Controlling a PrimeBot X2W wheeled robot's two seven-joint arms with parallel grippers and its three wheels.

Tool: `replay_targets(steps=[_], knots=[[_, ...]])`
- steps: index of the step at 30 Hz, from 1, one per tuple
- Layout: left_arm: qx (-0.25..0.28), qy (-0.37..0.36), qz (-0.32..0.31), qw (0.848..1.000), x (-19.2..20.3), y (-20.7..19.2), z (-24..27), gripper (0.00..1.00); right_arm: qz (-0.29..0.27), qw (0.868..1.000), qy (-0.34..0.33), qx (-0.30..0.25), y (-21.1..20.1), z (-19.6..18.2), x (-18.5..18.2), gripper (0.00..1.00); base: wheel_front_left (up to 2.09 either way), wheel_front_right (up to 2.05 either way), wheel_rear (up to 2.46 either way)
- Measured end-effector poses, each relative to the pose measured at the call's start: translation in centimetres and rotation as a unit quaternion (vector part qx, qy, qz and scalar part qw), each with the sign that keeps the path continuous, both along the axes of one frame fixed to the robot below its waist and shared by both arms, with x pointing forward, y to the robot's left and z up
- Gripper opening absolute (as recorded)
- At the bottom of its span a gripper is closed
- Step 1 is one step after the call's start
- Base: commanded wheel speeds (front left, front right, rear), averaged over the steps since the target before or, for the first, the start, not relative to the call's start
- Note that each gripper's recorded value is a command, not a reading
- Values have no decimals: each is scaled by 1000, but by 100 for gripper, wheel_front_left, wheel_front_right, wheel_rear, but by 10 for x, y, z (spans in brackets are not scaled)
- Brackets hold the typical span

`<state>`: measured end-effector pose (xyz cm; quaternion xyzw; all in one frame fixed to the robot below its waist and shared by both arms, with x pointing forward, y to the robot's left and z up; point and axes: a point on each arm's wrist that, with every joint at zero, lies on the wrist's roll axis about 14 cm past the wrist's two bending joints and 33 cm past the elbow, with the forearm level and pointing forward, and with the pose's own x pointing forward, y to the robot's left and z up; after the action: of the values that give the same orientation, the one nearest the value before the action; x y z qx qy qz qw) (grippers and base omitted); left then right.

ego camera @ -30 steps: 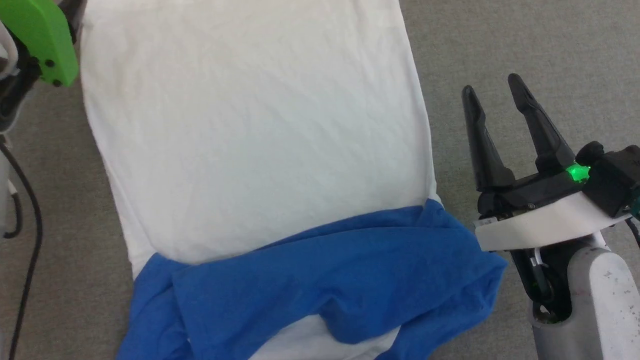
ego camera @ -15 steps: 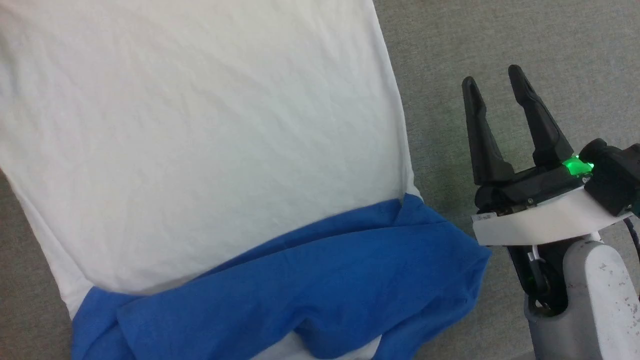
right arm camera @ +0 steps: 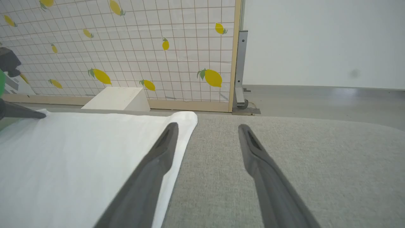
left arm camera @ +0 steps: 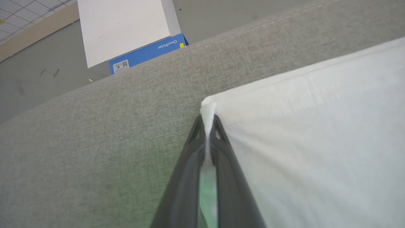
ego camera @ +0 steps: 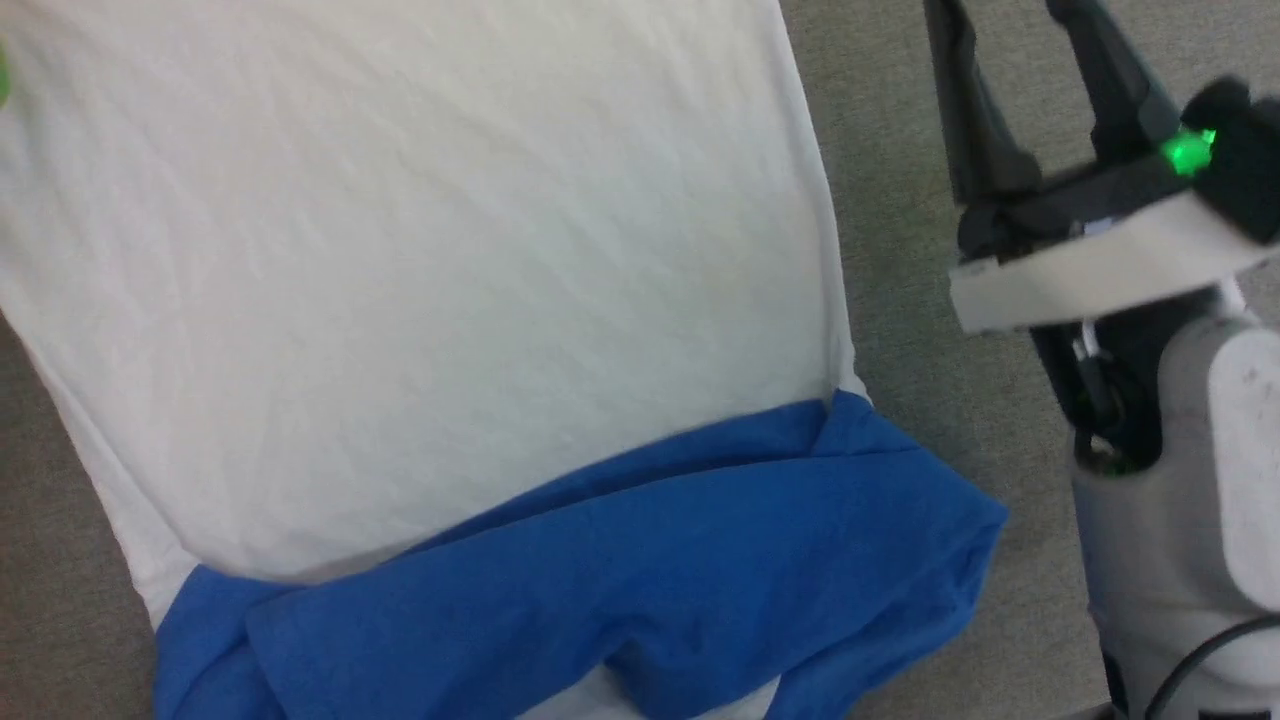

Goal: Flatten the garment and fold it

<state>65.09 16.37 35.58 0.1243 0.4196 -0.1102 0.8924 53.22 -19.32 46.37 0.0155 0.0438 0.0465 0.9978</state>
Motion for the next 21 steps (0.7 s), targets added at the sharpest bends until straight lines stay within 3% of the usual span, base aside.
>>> replay_targets(steps=[5,10,14,21], knots=[[-7,-10,-7,1000,0,-1,5,0,18,1000,23,-5,7,9,56,100,0,0,0],[-17,-25,-18,999,0,-5,8,0,32,993,111,7,18,-14,102,100,0,0,0],[-28,-42,-25,998,1,-9,11,0,41,982,185,-19,29,-39,122,100,0,0,0],[-41,-59,-32,997,2,-10,12,0,48,950,297,-85,42,-86,132,100,0,0,0]])
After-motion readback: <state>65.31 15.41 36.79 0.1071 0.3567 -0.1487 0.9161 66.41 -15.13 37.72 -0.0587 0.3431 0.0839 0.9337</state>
